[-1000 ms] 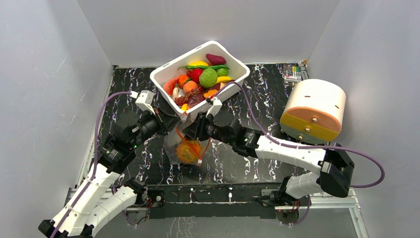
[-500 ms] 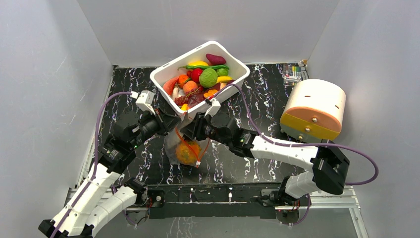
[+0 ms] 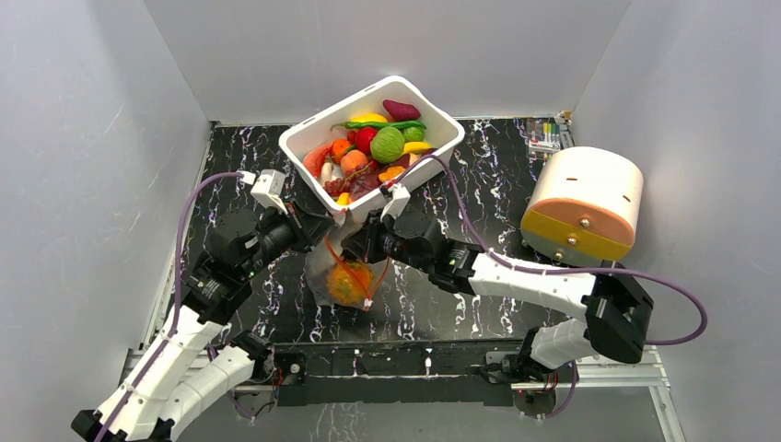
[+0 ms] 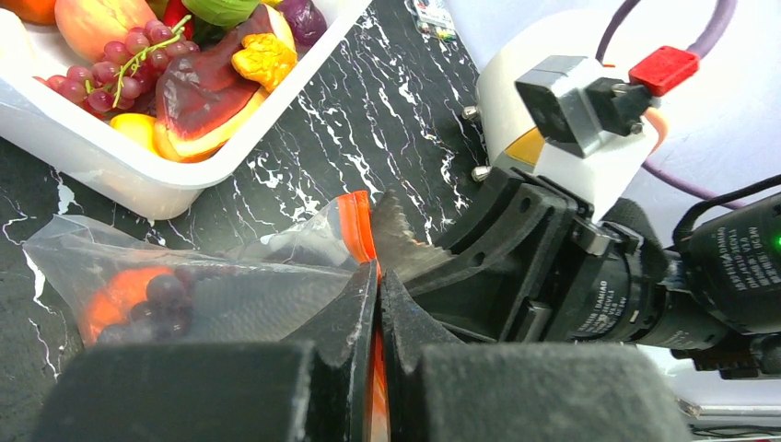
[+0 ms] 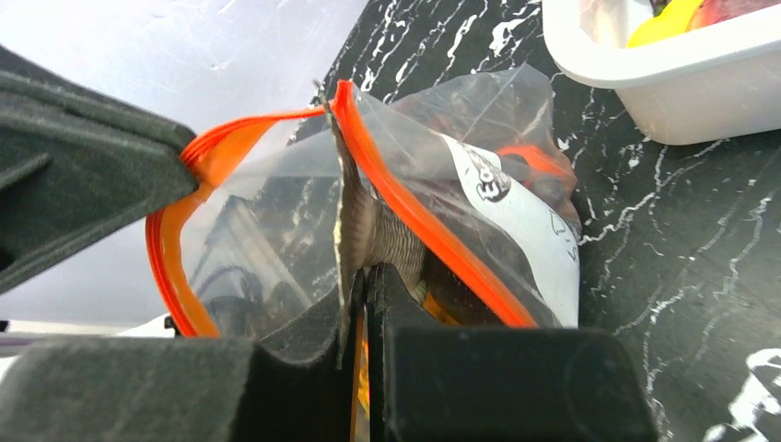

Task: Place the food in the zip-top bag and seal the zipper
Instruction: Place the fake fish in the zipper food storage bag.

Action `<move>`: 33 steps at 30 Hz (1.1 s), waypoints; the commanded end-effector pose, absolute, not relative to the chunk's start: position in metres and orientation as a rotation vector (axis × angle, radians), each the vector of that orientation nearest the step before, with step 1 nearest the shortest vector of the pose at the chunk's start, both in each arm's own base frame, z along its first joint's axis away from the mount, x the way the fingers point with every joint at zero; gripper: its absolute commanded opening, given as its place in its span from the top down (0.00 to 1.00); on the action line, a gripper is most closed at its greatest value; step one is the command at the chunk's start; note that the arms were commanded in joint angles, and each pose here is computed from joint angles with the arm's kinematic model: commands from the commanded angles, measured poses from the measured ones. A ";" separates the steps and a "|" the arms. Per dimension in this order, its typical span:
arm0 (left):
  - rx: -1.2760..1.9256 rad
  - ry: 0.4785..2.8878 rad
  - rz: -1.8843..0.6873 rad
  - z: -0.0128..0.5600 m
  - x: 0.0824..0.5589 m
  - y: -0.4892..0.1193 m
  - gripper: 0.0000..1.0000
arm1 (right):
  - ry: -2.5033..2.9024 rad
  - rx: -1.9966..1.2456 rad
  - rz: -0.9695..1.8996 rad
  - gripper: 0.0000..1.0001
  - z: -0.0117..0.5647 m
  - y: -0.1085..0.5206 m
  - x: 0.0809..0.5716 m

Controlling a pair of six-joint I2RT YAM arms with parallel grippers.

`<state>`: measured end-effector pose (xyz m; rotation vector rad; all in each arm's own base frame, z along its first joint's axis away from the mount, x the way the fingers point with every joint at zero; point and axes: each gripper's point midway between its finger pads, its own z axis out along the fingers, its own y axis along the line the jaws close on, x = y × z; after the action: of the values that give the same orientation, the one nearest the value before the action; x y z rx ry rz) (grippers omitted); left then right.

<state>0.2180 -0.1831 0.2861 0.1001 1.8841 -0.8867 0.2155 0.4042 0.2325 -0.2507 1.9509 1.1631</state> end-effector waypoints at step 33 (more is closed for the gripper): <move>0.098 1.788 -0.985 0.309 0.220 -0.195 1.00 | 2.047 -0.425 0.962 0.76 0.218 0.415 0.222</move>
<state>0.2218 -0.1916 0.2799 0.0751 1.8961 -0.9360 0.2198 0.4269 0.1982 -0.4138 2.1015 1.0071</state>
